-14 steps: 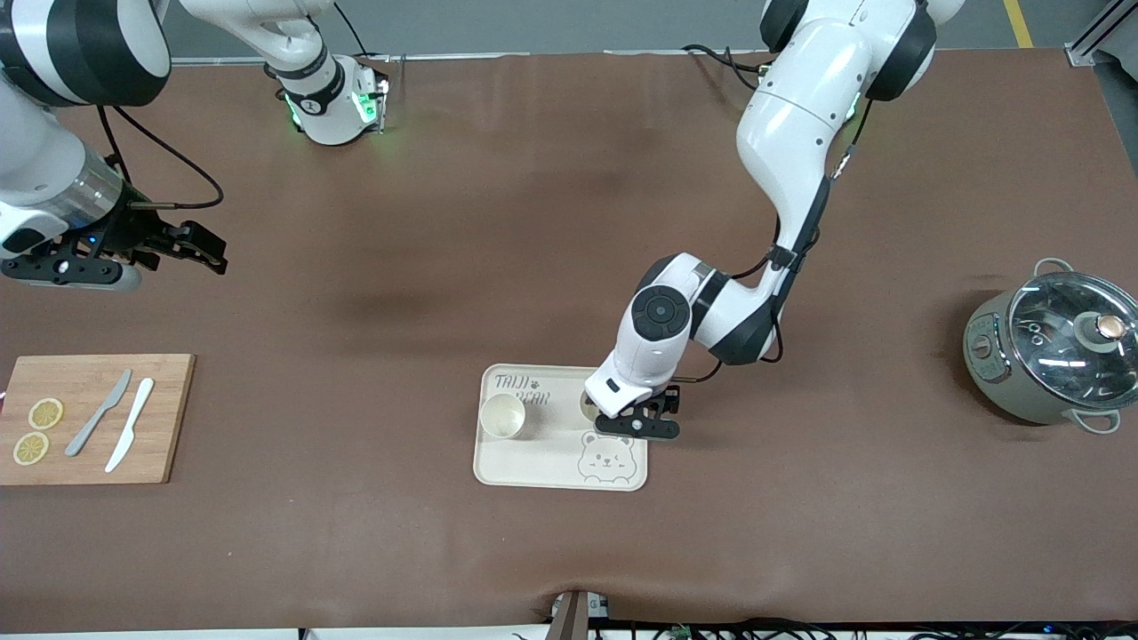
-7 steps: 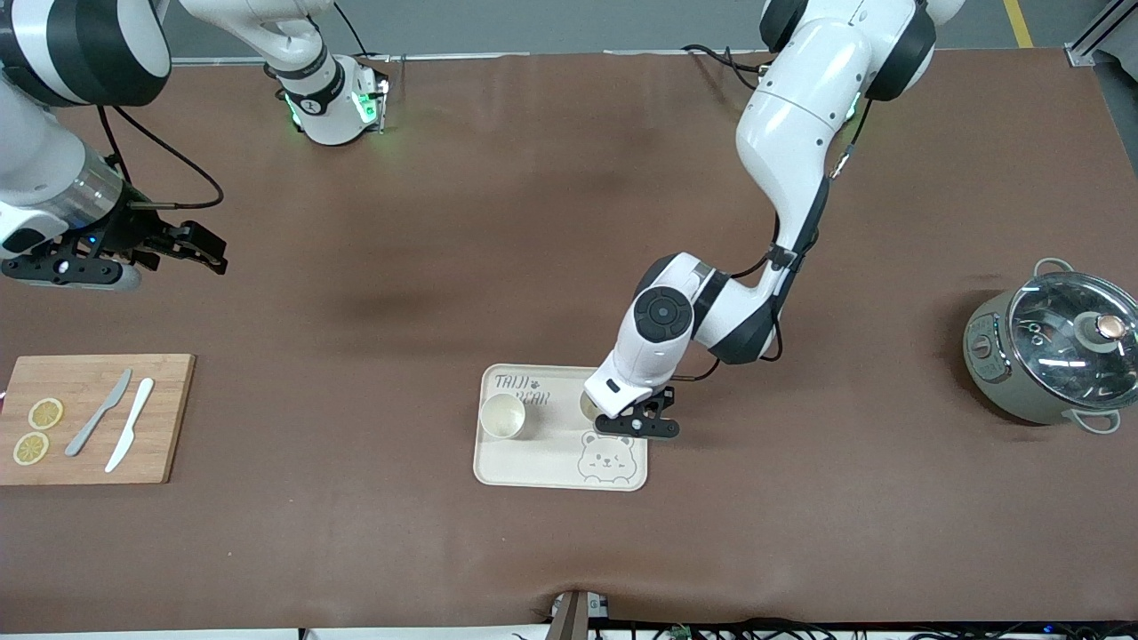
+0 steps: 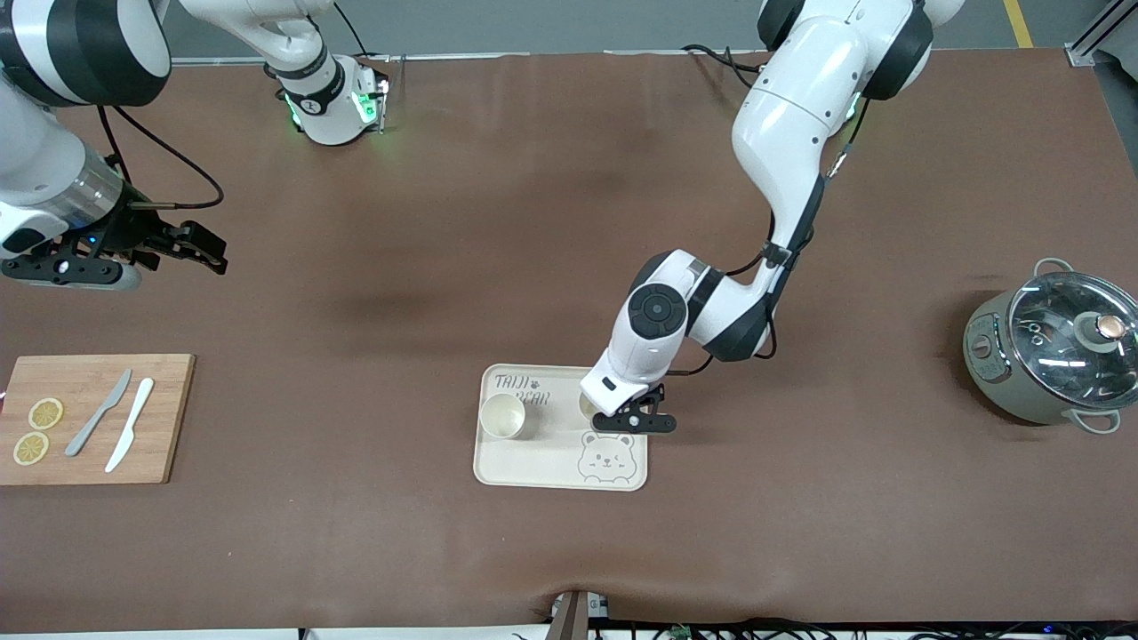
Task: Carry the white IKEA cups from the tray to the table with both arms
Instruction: 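Lower the left gripper around the cup rim and close it, then carry the cup with the left gripper while the right gripper reaches the tray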
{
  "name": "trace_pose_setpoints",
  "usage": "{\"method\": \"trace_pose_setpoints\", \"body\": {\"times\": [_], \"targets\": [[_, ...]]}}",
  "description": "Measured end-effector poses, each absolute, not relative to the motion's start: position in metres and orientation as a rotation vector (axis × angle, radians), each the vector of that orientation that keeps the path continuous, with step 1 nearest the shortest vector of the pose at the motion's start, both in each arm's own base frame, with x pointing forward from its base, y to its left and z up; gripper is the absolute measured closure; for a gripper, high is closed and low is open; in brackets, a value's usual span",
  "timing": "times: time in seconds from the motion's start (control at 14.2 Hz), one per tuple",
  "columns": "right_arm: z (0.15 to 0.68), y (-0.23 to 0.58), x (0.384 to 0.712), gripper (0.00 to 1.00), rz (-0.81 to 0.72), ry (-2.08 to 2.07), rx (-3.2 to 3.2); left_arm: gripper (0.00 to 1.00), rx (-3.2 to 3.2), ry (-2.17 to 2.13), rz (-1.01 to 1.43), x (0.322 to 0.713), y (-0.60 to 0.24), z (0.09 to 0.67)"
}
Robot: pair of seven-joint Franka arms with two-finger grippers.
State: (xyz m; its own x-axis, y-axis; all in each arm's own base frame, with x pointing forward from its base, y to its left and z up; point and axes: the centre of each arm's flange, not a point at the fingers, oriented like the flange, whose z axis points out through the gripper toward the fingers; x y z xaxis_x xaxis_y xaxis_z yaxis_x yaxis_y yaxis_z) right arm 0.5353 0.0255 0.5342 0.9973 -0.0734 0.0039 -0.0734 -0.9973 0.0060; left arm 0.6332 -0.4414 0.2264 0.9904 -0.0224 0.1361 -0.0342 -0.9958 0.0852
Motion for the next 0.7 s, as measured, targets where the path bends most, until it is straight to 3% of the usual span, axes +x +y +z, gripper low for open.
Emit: {"method": "trace_pose_setpoints", "body": {"times": [0.42, 0.7], "targets": [[0.534, 0.026, 0.535, 0.0, 0.006, -0.116, 3.133, 0.96, 3.059, -0.029, 0.198, 0.637, -0.437, 0.233], [0.535, 0.026, 0.536, 0.0, 0.017, -0.136, 3.133, 0.96, 3.093, -0.053, 0.151, 0.643, -0.422, 0.276]]}}
